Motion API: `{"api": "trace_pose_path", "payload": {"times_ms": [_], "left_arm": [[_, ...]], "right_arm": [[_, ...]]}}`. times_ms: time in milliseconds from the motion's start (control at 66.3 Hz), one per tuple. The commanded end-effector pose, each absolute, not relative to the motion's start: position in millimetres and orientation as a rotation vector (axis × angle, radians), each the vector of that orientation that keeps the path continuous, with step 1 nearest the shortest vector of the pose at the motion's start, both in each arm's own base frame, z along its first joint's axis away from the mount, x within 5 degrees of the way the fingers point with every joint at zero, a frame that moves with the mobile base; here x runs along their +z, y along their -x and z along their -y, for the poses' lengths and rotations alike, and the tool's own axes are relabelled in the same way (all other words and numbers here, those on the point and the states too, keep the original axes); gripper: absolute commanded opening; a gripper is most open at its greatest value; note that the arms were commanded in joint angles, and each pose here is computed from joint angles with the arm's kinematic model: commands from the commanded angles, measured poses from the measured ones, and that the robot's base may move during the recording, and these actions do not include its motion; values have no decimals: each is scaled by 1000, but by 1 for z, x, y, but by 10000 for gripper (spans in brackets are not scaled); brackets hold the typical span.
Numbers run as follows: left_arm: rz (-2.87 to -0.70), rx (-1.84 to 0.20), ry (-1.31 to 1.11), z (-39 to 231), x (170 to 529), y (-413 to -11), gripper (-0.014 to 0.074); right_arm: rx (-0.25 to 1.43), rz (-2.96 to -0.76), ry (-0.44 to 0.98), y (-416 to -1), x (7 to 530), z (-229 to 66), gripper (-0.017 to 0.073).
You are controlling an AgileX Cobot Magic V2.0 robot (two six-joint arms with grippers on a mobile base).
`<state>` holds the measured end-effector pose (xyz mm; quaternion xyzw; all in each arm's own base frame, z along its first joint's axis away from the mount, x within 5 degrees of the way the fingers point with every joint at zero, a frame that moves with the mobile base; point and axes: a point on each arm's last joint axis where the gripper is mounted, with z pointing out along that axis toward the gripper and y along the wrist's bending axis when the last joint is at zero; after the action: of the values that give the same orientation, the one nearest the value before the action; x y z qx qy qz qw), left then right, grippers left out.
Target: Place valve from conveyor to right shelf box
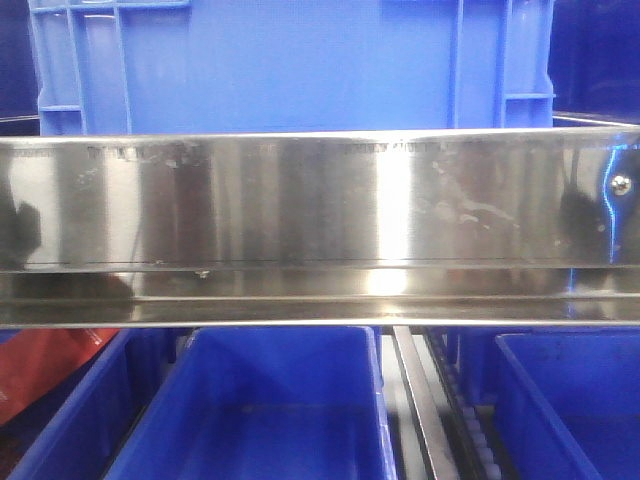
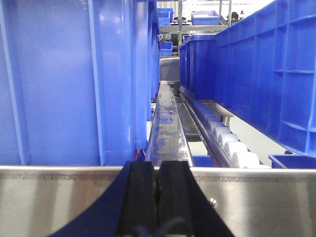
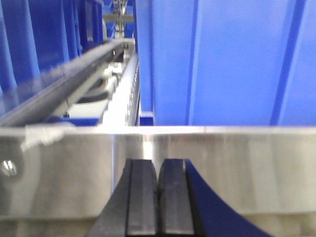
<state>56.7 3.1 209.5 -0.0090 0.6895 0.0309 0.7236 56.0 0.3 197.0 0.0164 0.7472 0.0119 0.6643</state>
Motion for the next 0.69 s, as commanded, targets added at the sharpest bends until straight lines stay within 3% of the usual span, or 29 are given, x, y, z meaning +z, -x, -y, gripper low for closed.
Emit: {"api": "trace_pose_path", "payload": {"times_ms": [0,679], "left_arm": [[-1495,65,24,-3,212,-56,-111],[-1495,65,24,-3,212,-56,-111]], "right_arm": [[9,-1610,-35,-56,202,1,-155],[11,-1609,-37,-56,202,1,-155]]}}
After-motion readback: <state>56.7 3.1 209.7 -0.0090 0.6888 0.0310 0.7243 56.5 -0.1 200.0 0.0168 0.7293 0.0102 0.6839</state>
